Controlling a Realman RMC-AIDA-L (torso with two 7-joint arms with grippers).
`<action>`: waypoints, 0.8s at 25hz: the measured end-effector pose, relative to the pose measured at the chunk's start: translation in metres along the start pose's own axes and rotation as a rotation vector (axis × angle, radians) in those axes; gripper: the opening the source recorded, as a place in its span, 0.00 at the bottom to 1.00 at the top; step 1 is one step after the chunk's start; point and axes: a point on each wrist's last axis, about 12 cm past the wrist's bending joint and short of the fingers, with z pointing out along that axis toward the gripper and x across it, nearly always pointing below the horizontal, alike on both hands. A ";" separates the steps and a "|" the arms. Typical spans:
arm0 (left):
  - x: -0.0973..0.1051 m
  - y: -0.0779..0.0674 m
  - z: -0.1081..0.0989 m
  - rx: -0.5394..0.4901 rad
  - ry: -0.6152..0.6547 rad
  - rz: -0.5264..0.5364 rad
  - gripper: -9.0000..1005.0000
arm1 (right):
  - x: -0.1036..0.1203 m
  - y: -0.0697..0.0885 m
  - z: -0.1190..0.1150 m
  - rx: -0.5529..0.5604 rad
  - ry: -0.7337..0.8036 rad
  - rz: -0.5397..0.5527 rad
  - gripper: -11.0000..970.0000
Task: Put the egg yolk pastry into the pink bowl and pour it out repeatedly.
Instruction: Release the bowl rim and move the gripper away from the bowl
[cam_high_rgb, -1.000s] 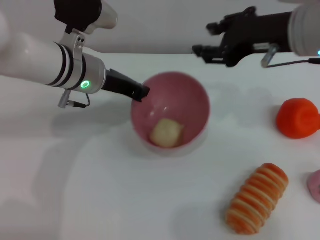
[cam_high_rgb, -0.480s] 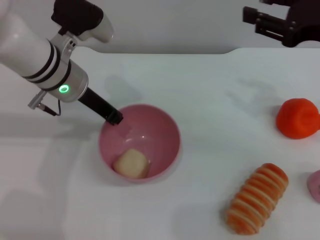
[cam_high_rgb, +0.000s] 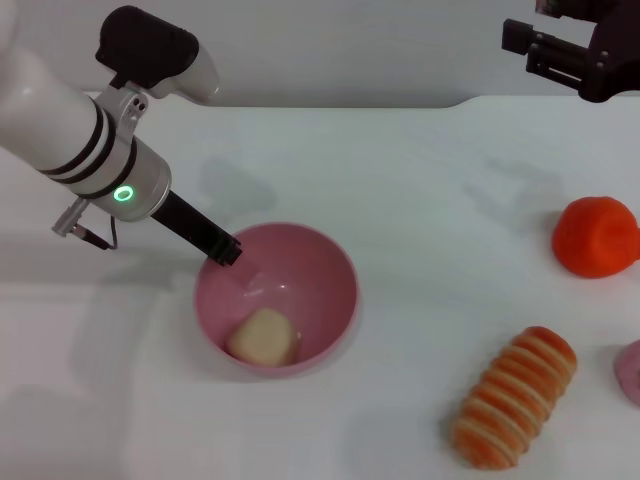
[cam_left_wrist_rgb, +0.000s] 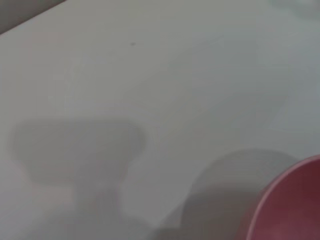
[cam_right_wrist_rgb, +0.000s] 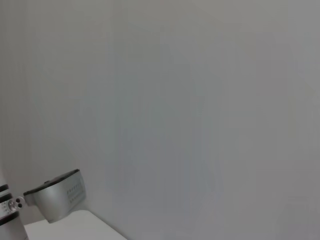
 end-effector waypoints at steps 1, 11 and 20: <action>0.002 0.001 0.001 -0.004 -0.004 -0.015 0.05 | 0.000 0.000 0.000 0.000 -0.001 0.000 0.55; 0.005 0.003 -0.002 -0.007 -0.024 -0.069 0.19 | 0.002 -0.002 -0.004 0.002 0.001 0.010 0.55; -0.017 0.001 -0.039 0.023 -0.244 -0.020 0.56 | 0.013 -0.002 -0.008 0.004 0.018 0.050 0.55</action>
